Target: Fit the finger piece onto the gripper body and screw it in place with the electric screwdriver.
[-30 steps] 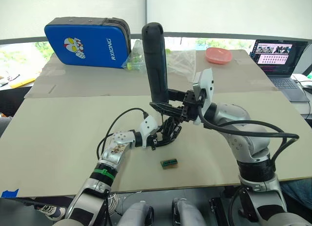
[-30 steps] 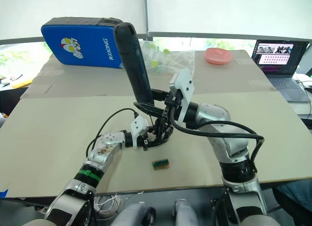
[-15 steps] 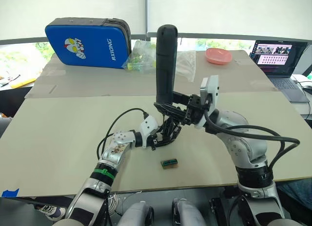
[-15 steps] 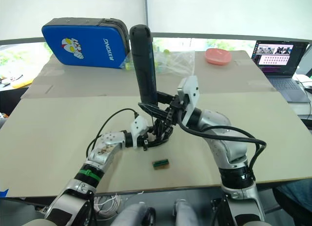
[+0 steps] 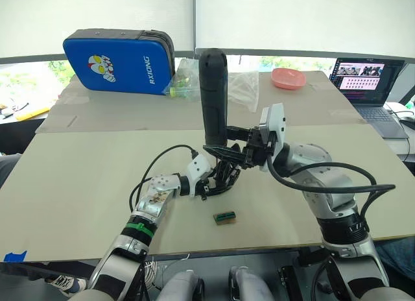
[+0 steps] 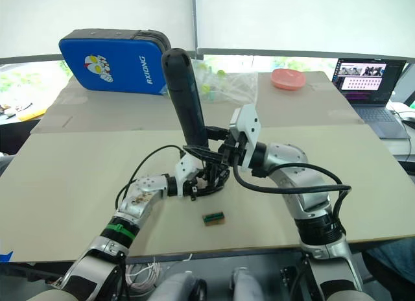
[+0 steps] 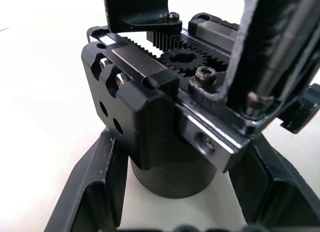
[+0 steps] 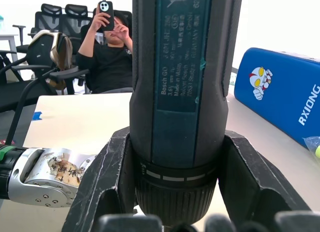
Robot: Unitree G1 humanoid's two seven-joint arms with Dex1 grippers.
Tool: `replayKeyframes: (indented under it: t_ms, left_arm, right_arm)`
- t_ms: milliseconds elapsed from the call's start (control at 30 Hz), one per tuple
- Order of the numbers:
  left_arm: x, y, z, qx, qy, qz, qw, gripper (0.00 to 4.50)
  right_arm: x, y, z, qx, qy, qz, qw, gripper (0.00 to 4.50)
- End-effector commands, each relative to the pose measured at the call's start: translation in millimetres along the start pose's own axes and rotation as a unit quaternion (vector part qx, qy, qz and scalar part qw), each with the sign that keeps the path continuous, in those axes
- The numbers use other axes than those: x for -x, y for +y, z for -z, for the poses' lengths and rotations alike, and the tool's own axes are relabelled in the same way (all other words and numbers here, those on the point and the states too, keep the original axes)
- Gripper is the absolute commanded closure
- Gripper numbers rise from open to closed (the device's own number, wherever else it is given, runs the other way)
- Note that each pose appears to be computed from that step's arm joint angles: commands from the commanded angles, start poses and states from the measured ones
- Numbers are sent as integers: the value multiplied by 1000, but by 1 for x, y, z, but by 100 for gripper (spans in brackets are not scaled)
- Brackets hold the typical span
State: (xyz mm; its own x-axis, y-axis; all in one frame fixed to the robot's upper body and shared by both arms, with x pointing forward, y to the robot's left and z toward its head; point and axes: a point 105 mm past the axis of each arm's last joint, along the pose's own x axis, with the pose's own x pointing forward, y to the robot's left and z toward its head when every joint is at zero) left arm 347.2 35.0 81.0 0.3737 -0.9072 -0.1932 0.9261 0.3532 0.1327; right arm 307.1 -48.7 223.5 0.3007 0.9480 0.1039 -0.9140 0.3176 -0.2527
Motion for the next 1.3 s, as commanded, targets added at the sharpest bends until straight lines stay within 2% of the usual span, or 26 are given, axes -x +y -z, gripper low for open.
replayKeyframes:
  t_ms: [33,500,733,900,967,1067,1233,1300]
  left_arm:
    - [-1,3,-29,-38,-36,10,999,221]
    - [2,4,-27,-42,-32,8,999,221]
    - [-1,4,-26,-42,-31,11,999,221]
    - [-3,2,-21,-42,-19,19,999,221]
    - [-3,1,-17,-42,-13,23,999,221]
    - [-3,0,-14,-40,-9,25,999,221]
    - [-1,5,-9,-24,2,16,1000,221]
    - [8,6,-12,-23,0,21,1000,115]
  right_arm:
    - [17,-7,65,-86,112,35,989,260]
    - [23,-5,48,-75,71,35,994,260]
    - [19,-2,8,-39,21,14,999,260]
    - [16,1,-63,10,-75,-23,997,260]
    - [17,4,-83,21,-100,-36,994,260]
    - [17,9,-99,34,-109,-55,992,260]
    - [24,8,-109,16,-103,-61,993,260]
    - [32,4,-107,-8,-93,-50,994,260]
